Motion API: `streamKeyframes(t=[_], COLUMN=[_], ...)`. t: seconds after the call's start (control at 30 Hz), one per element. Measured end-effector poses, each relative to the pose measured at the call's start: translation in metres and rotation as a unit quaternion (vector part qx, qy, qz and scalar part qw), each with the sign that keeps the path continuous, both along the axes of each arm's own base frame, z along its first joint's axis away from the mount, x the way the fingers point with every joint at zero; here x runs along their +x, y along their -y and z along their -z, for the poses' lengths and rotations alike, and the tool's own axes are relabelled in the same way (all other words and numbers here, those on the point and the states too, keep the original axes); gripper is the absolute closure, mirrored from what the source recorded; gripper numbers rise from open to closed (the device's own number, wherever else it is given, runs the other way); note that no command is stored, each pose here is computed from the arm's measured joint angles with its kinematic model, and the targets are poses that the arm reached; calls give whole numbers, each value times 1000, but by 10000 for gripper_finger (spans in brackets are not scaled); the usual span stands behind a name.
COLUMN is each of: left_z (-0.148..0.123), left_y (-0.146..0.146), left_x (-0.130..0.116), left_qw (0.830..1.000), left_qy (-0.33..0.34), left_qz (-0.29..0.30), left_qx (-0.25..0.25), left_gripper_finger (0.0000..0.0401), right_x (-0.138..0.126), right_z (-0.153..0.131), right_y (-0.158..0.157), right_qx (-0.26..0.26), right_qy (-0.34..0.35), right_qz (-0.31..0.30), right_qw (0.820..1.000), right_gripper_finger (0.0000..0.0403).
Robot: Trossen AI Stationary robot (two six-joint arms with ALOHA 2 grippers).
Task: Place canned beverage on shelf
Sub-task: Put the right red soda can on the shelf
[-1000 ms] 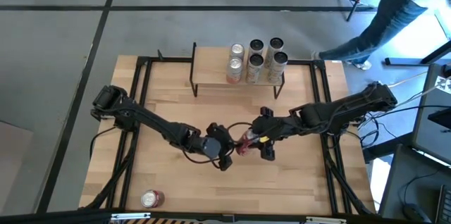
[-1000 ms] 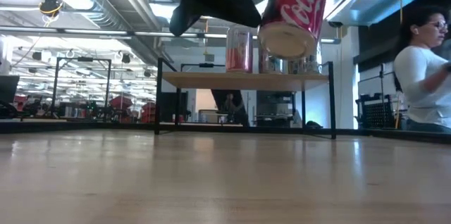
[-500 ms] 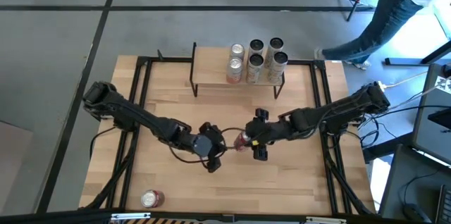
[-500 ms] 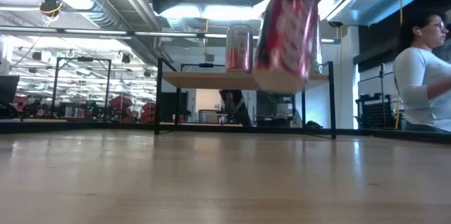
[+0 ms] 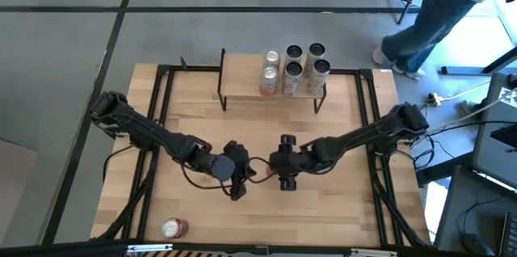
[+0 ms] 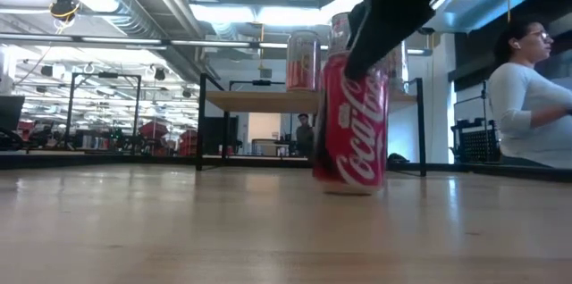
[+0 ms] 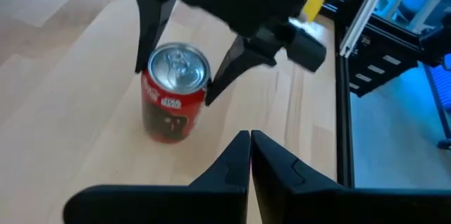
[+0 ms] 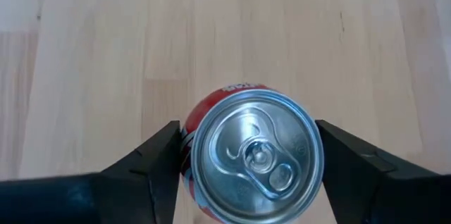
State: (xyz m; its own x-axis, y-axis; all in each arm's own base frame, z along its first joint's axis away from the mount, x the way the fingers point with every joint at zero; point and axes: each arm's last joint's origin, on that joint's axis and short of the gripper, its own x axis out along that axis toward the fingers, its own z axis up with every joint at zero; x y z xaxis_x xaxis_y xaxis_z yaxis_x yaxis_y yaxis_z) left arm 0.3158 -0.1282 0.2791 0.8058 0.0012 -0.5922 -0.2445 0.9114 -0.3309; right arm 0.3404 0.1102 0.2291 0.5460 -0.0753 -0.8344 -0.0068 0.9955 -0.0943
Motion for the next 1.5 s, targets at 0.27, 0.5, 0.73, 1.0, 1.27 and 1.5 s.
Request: streamKeyframes(t=[0.27,0.5,0.73,1.0,1.27,1.5], left_z=[0,0,0,1,10,36], left_y=[-1,-3,-10,-11,0,7], left_x=[0,1,4,5,20,36], left_qw=[1000,1000,1000,1000,998,995], left_qy=[-4,-3,-3,-3,35,28], left_qz=[7,5,-3,-8,32,51], left_qx=[-7,-8,-11,-8,29,82], left_gripper_finger=[344,255,197,194,193,193], right_x=[6,11,5,-1,-40,-74], right_z=[4,-22,-65,-68,-106,-114], right_y=[-2,-4,-2,0,4,-18], right_qx=[1,0,4,3,9,-27], right_qy=[15,30,51,43,57,49], right_qz=[1,3,-11,-12,-6,21], right_qw=[1000,1000,999,999,998,998], right_gripper_finger=[127,92,72,71,70,70])
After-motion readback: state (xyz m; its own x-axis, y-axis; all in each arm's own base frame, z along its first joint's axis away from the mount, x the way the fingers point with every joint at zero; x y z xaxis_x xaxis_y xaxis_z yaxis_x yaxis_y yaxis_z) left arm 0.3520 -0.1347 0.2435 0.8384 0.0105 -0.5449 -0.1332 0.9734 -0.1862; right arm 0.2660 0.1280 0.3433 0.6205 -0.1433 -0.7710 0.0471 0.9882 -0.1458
